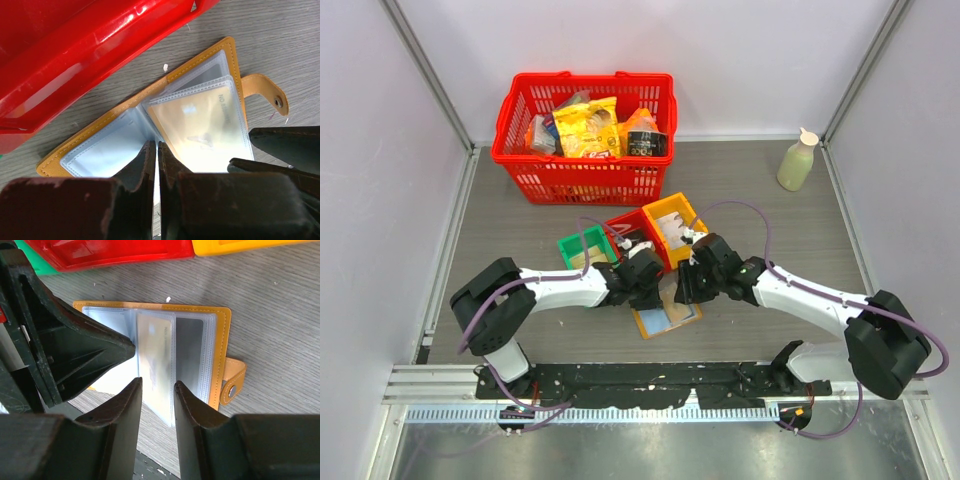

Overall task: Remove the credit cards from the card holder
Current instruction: Remove the credit card from the card holder.

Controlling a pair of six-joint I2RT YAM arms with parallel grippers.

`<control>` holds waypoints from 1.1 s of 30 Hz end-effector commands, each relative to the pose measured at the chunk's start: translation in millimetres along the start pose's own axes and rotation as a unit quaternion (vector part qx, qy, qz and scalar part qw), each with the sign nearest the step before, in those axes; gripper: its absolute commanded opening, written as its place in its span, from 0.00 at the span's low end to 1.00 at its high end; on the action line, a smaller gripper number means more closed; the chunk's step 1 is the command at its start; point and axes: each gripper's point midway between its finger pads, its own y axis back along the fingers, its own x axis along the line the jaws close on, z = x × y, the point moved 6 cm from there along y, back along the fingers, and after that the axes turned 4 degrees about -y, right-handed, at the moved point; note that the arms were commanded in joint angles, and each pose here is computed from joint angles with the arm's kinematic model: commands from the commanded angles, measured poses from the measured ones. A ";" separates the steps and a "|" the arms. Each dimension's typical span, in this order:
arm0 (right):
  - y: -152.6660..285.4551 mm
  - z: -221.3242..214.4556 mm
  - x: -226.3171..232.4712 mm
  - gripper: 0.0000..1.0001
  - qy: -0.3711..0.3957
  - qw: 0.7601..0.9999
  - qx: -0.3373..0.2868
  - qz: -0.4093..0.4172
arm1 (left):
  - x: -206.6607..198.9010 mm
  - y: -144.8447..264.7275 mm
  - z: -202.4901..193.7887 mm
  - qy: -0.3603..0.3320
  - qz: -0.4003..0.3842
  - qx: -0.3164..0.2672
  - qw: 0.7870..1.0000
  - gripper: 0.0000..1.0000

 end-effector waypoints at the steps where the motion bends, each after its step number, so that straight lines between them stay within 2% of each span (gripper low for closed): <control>1: 2.3 9.9 3.8 0.33 0.008 1.000 -0.020 0.004 | 2.3 0.3 -0.7 0.000 -0.001 -0.002 1.000 0.08; 3: -2.3 6.8 -0.3 0.28 0.009 1.000 -0.015 -0.004 | 4.0 4.7 1.0 0.002 0.002 -0.013 1.000 0.08; 11: 0.8 8.9 12.5 0.27 0.006 0.999 -0.018 0.044 | 6.1 7.6 1.6 0.006 0.004 -0.021 1.000 0.09; 13: 4.4 12.1 16.7 0.29 0.007 0.998 -0.026 0.057 | 6.1 9.2 3.8 0.010 0.002 -0.029 1.000 0.09; 17: 9.6 15.6 18.8 0.39 0.009 0.998 -0.037 0.057 | 5.0 15.0 6.1 0.009 0.001 -0.037 0.999 0.09; 24: 9.4 14.5 27.5 0.39 0.018 0.995 -0.029 0.094 | 6.7 28.4 10.0 0.015 0.000 -0.058 0.998 0.09; 30: 8.9 15.6 34.5 0.24 0.019 0.992 -0.024 0.123 | 12.5 42.3 13.5 0.022 0.003 -0.080 0.997 0.10; 33: 4.2 13.9 34.5 0.13 0.016 0.992 -0.015 0.126 | 16.4 44.0 13.6 0.029 0.002 -0.085 0.996 0.10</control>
